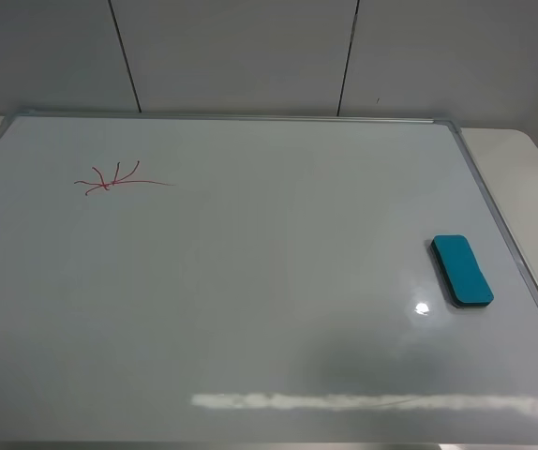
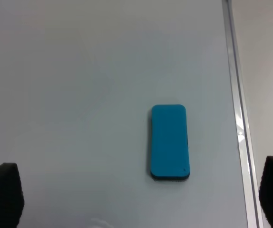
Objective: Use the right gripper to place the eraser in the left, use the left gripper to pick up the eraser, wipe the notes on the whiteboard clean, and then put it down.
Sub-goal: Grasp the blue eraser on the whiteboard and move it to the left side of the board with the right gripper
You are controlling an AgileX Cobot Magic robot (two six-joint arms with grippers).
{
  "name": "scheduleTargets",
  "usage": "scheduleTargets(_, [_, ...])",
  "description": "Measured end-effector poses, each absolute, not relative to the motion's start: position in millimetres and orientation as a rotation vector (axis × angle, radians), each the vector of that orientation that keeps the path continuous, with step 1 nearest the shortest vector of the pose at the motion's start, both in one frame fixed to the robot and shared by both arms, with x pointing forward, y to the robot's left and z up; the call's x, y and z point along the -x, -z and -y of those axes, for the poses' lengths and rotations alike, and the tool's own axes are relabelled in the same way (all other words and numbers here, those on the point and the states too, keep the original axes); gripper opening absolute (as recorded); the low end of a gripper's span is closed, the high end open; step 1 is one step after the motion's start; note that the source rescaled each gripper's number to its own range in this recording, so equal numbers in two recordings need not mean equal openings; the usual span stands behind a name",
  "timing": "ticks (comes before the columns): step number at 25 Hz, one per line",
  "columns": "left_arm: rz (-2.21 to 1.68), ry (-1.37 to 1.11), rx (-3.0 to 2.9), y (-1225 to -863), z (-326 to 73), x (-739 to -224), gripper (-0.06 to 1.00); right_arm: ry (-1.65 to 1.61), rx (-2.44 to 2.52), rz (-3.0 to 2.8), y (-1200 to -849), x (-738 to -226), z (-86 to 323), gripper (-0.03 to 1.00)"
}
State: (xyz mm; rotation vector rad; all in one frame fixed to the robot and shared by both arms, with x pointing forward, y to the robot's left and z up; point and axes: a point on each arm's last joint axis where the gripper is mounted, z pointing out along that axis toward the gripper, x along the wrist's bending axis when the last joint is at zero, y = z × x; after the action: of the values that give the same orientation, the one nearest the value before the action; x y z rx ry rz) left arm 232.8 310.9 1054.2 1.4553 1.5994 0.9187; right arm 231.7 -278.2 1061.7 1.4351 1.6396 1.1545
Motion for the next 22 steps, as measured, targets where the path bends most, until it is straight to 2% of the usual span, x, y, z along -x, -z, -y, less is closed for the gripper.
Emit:
scheduleTargets(6, [-1.599,-0.919,-1.455,-1054,-311,-233,1.0,-1.254,-1.345,-1.525,-1106,-239,279,1.0])
scheduleTargets(12, [-1.599,-0.919,-1.455,-1054,-311,-233,1.0,-1.237,-1.407,-1.575,-1143,-290,279,1.0])
scheduleTargets(17, [-1.599,-0.919,-1.455,-1054,-311,-233,1.0,-1.147,-1.547,-1.698,-1142,-340,279,1.0])
scheduleTargets(22, [-1.599,-0.919,-1.455,-1054,-311,-233,1.0,-1.015,-1.75,-1.869,-1114,-385,278,1.0])
